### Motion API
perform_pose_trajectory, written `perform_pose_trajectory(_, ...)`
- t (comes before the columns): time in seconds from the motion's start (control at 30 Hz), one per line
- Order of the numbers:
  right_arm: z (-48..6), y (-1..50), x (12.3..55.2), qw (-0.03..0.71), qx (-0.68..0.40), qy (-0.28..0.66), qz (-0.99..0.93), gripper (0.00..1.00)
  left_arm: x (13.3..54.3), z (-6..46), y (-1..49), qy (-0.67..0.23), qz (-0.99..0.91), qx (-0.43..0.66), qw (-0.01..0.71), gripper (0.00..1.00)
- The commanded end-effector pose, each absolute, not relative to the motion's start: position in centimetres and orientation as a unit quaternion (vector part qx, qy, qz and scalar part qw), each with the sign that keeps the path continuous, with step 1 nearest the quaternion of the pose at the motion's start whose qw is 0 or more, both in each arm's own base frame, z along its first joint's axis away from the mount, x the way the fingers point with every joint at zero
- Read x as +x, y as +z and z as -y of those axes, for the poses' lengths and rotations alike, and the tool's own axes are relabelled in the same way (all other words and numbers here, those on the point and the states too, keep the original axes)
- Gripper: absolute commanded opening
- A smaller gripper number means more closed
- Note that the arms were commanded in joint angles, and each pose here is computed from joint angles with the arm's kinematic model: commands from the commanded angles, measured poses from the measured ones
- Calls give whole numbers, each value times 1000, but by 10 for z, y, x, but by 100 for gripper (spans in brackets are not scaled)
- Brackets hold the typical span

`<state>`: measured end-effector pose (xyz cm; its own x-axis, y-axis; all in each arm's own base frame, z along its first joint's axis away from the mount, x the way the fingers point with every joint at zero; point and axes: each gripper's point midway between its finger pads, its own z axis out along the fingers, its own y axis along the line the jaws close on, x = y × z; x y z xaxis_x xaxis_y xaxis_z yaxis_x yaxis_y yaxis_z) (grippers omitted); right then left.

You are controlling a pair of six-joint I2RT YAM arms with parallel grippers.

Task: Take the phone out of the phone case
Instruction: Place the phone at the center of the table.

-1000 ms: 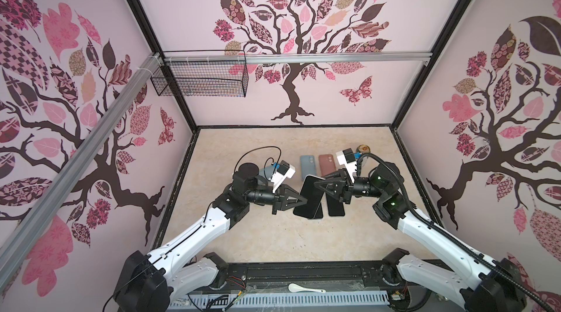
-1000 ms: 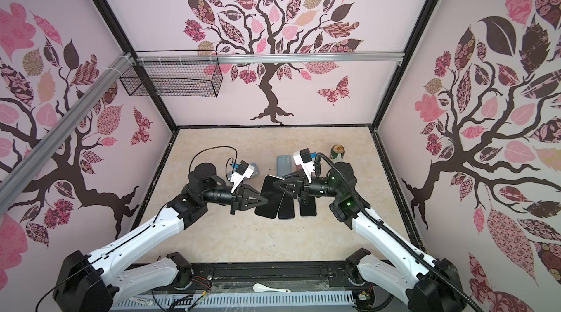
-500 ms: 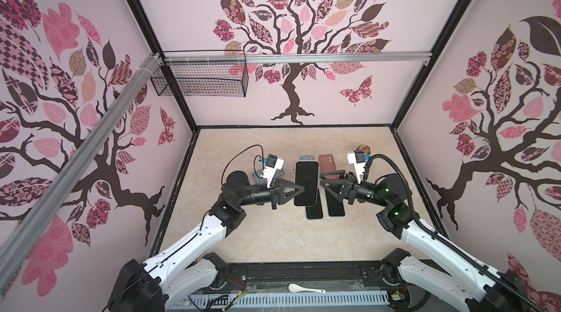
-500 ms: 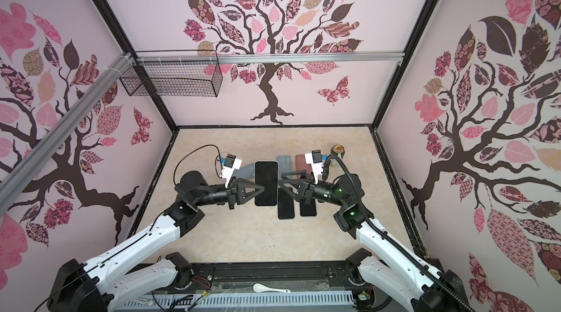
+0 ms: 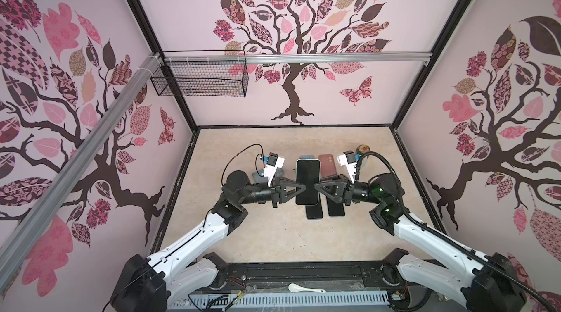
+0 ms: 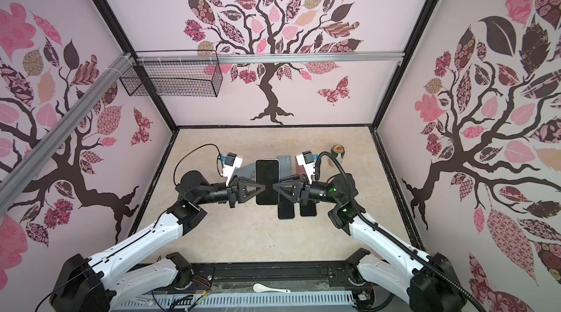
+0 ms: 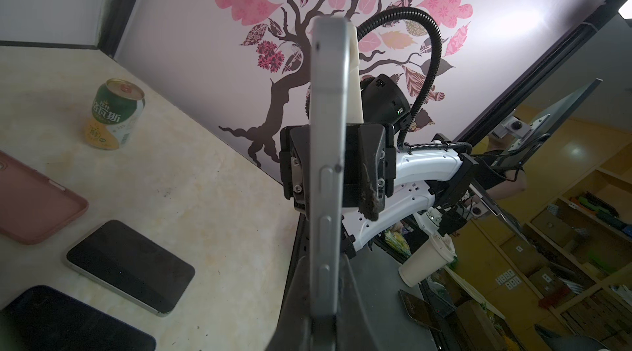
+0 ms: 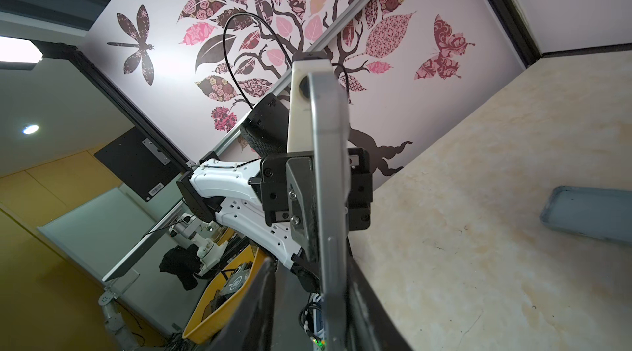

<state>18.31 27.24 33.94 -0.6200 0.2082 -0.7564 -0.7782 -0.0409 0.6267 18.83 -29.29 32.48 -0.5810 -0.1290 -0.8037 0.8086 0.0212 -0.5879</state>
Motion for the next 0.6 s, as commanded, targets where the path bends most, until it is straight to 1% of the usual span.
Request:
perform_pose_trajectory(0.0,-272,362,172,379,-273,691,-551,30,185,292,334,-647,-596,289,377,0)
perform_pose_trajectory(0.3,-273,358,172,376,-272,691,-555,17,183,294,333,-653,-594,295,366,0)
perform_pose_trajectory(0.4,-273,357,172,377,-274,689,-556,8,185,295,330,-651,-597,293,367,0)
perform_pose_trajectory(0.53,-271,357,174,385,-269,686,-556,0,186,295,329,-649,-600,292,367,0)
perform_pose_trajectory(0.57,-270,356,175,390,-264,683,-558,0,186,294,329,-645,-603,291,368,0)
